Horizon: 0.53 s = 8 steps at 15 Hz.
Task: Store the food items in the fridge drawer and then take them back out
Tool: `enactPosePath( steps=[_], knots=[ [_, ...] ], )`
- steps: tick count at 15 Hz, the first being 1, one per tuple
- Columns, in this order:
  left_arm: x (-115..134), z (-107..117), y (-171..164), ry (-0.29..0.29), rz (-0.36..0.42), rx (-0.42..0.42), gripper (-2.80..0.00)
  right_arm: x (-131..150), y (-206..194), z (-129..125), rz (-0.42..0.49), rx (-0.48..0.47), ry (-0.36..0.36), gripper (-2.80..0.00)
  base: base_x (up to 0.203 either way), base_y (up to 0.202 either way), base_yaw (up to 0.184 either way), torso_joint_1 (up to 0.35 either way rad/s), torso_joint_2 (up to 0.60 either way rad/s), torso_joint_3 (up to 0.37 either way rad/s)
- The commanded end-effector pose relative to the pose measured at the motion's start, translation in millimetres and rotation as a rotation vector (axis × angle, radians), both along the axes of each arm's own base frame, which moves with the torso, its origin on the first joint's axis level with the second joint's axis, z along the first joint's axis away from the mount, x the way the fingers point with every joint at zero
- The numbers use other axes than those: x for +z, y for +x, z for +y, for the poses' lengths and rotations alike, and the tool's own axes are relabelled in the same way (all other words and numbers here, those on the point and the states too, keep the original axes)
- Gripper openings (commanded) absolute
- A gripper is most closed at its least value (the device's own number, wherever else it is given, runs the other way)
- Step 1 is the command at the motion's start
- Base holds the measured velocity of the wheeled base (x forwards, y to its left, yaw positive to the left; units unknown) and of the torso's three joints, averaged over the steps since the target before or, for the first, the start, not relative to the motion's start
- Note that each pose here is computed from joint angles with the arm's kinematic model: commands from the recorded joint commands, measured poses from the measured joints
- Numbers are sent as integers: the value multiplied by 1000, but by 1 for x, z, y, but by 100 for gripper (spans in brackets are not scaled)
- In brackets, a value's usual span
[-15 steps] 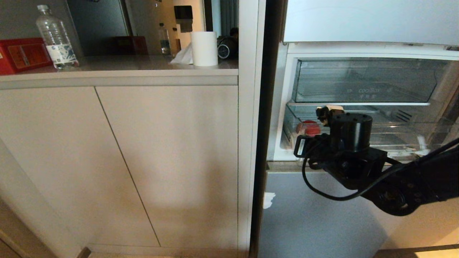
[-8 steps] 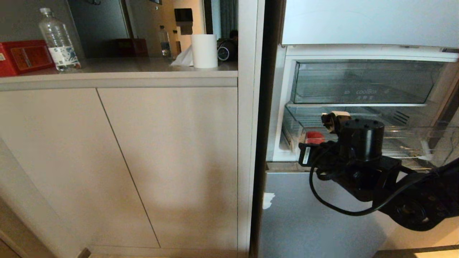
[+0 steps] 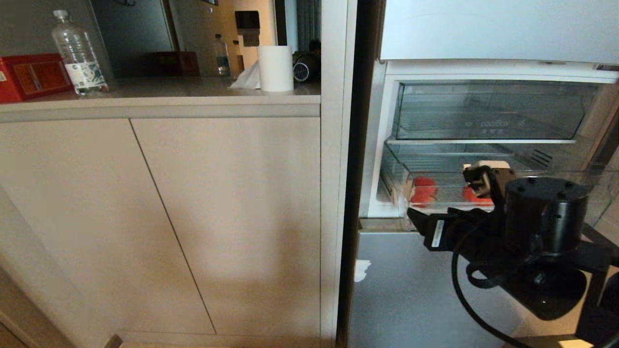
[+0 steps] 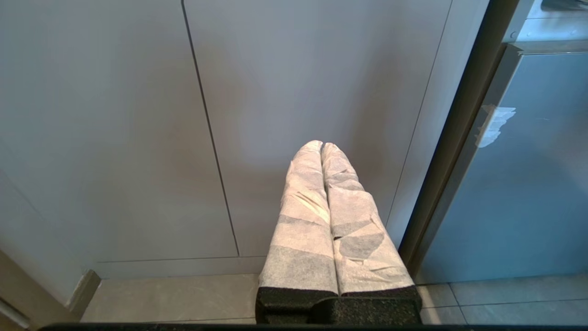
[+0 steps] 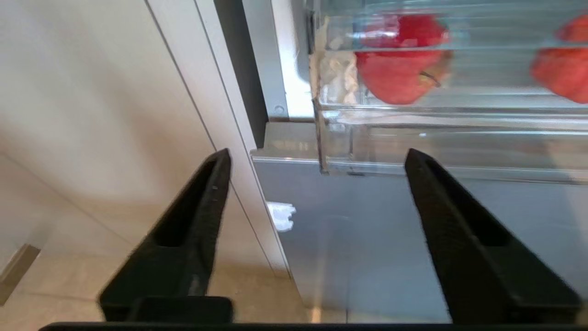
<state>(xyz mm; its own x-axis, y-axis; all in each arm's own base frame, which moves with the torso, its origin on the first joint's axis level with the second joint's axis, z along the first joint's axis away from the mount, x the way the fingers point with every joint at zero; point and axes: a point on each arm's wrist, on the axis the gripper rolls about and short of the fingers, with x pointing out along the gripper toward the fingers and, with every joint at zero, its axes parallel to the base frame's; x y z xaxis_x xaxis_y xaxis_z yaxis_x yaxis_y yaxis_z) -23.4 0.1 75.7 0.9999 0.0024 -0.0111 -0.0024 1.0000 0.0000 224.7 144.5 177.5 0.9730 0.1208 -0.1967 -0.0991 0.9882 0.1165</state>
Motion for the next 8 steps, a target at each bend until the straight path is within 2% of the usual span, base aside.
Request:
enactPosePath(
  steps=[1, 3, 5, 8],
  knots=[
    [0, 0, 0, 0, -2, 1, -280, 34, -27, -23, -65, -16, 40, -280, 0, 0, 0, 0, 0, 0],
    [0, 0, 0, 0, -2, 1, -280, 54, -23, -44, -13, -83, 7, -280, 0, 0, 0, 0, 0, 0],
    [0, 0, 0, 0, -2, 1, -280, 77, 0, -71, 35, -129, 8, -280, 0, 0, 0, 0, 0, 0],
    [0, 0, 0, 0, -2, 1, -280, 76, 60, -88, 151, -147, 5, -280, 0, 0, 0, 0, 0, 0]
  ],
)
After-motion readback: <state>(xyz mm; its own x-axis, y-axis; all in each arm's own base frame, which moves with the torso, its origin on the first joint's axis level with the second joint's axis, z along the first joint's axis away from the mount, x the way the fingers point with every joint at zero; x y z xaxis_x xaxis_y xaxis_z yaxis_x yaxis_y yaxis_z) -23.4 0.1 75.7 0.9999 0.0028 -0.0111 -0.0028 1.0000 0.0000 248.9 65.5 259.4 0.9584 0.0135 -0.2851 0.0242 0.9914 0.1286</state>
